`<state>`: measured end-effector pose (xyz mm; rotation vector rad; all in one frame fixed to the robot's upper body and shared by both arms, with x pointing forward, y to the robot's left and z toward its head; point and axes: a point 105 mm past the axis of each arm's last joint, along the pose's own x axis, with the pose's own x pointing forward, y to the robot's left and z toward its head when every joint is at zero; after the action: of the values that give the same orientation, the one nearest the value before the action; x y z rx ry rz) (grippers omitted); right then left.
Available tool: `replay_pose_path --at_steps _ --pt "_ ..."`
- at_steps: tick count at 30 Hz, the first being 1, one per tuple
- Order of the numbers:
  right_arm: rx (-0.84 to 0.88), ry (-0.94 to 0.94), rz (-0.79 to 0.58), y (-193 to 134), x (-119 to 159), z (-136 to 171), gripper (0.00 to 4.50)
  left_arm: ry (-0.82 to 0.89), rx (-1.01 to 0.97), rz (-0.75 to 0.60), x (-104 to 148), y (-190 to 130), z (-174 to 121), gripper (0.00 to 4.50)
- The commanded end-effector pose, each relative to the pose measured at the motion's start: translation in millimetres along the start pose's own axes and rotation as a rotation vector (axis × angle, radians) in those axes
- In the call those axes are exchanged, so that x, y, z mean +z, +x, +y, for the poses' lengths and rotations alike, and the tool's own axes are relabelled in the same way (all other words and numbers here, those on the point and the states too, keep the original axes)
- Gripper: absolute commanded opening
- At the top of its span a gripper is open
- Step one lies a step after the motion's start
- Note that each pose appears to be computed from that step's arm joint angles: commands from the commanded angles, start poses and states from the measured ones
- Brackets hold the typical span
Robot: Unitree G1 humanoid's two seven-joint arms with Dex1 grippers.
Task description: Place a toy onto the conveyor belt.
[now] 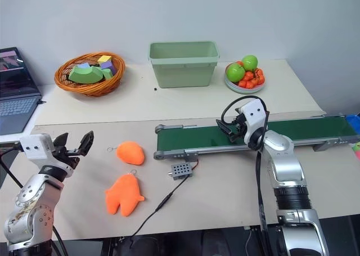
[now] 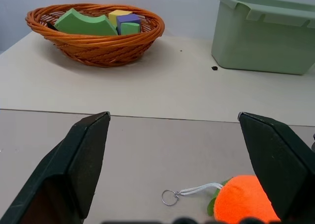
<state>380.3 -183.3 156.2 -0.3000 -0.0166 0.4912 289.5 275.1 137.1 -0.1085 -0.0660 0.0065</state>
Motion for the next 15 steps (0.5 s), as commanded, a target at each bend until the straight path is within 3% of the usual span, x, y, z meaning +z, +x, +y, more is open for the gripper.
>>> replay_pose_path --at_steps 1,3,6,8,15 --pt "0.031 -0.045 -0.085 3 27 6 4.50 -0.001 -0.039 -0.032 8 1 -8 4.43" --pt "0.236 -0.086 -0.131 5 45 43 4.50 -0.051 -0.084 -0.024 4 2 -18 4.43" --pt "0.788 -0.124 -0.156 -42 60 120 4.50 -0.073 -0.100 -0.017 1 2 -22 4.43" --pt "1.007 -0.116 -0.153 -72 64 141 4.50 -0.081 -0.111 -0.006 -1 1 -24 4.43" --pt "1.080 -0.140 -0.099 -77 56 149 4.50 -0.192 -0.156 0.039 -11 -10 -27 4.43"
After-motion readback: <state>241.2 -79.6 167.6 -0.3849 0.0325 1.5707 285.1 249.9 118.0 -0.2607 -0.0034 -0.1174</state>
